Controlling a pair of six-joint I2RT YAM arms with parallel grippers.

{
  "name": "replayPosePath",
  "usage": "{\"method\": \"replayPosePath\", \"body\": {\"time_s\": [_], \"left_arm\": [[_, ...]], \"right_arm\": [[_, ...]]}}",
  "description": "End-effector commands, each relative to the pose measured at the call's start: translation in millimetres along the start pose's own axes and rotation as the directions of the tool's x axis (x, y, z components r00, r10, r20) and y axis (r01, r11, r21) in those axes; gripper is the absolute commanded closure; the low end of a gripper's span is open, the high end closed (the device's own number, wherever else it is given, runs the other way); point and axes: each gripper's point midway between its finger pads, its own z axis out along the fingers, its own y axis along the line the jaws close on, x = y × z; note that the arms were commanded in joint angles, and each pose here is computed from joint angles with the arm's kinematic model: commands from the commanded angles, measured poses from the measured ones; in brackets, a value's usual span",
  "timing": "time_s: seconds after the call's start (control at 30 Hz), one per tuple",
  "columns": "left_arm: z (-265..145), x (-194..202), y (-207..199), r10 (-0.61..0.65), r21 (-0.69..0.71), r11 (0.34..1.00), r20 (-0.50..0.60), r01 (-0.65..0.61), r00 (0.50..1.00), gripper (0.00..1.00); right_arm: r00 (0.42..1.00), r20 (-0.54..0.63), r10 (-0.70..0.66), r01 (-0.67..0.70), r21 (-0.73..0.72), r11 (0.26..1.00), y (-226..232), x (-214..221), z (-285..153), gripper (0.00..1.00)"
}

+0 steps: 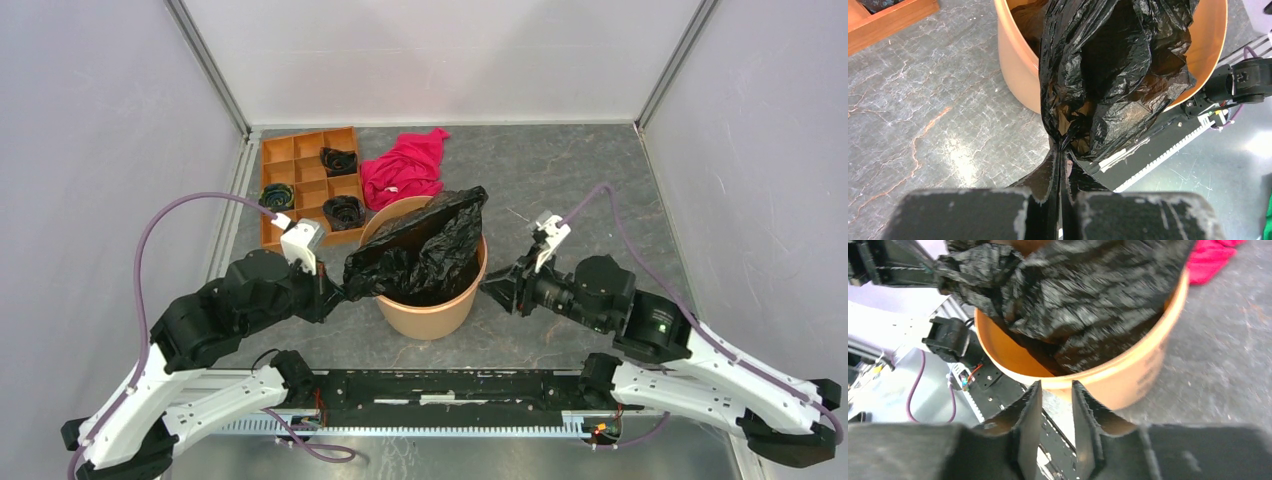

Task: Put the trash bags into the trash bin

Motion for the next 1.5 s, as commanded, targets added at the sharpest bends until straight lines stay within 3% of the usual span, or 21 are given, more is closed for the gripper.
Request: {"method": "replayPosePath", "body": {"time_s": [0.0, 0.1, 0.2, 0.5, 0.6, 0.83, 0.93, 1.03, 1.1, 1.17, 1.33, 1.47], "left_arm": [[-6, -13, -9, -0.018, 0.046, 0.999, 0.051, 0.016, 0.999, 0.98], [-6, -17, -9, -0.027, 0.039, 0.999, 0.063, 0.025, 0.998, 0.98], [-5, -17, -9, -0.034, 0.038, 0.999, 0.065, 0.032, 0.997, 0.98], [-1, -17, -9, -0.028, 0.031, 0.999, 0.061, 0.027, 0.998, 0.98], [2, -17, -10, -0.018, 0.028, 0.999, 0.050, 0.016, 0.999, 0.98], [3, -16, -8, -0.008, 0.020, 1.000, 0.048, 0.007, 0.999, 0.98], [3, -15, -7, -0.008, 0.020, 1.000, 0.048, 0.007, 0.999, 0.98], [1, -14, -6, -0.009, 0.017, 1.000, 0.053, 0.008, 0.999, 0.98], [1, -12, -4, -0.008, 0.012, 1.000, 0.050, 0.007, 0.999, 0.98], [1, -10, -2, -0.004, 0.007, 1.000, 0.043, 0.004, 0.999, 0.98], [1, -7, -2, 0.002, 0.011, 1.000, 0.038, -0.003, 0.999, 0.98], [1, -5, -4, 0.002, 0.028, 1.000, 0.032, -0.003, 0.999, 0.98]], "right_arm": [[0.999, 0.040, 0.031, -0.024, -0.168, 0.985, 43, -26, 23, 0.59], [0.999, -0.004, 0.041, -0.041, -0.191, 0.981, 59, -34, 49, 0.41], [0.999, -0.003, 0.045, -0.045, -0.100, 0.994, 55, -46, 70, 0.33], [1.000, -0.007, -0.009, 0.011, 0.247, 0.969, 24, -44, 92, 0.29], [0.999, 0.009, -0.039, 0.034, 0.332, 0.943, 20, -44, 95, 0.37], [0.986, -0.028, -0.165, 0.157, 0.496, 0.854, 21, -37, 102, 0.40], [0.975, -0.057, -0.217, 0.210, 0.566, 0.797, 10, -35, 100, 0.56], [0.970, -0.065, -0.236, 0.229, 0.587, 0.776, 6, -36, 95, 0.90], [0.964, -0.059, -0.259, 0.246, 0.558, 0.792, 9, -40, 91, 0.99], [0.958, -0.060, -0.281, 0.275, 0.476, 0.835, 17, -41, 86, 1.00], [0.979, 0.065, -0.193, 0.178, 0.183, 0.967, 44, -46, 49, 1.00], [0.993, 0.047, -0.110, 0.106, 0.077, 0.991, 44, -28, 22, 1.00]]}}
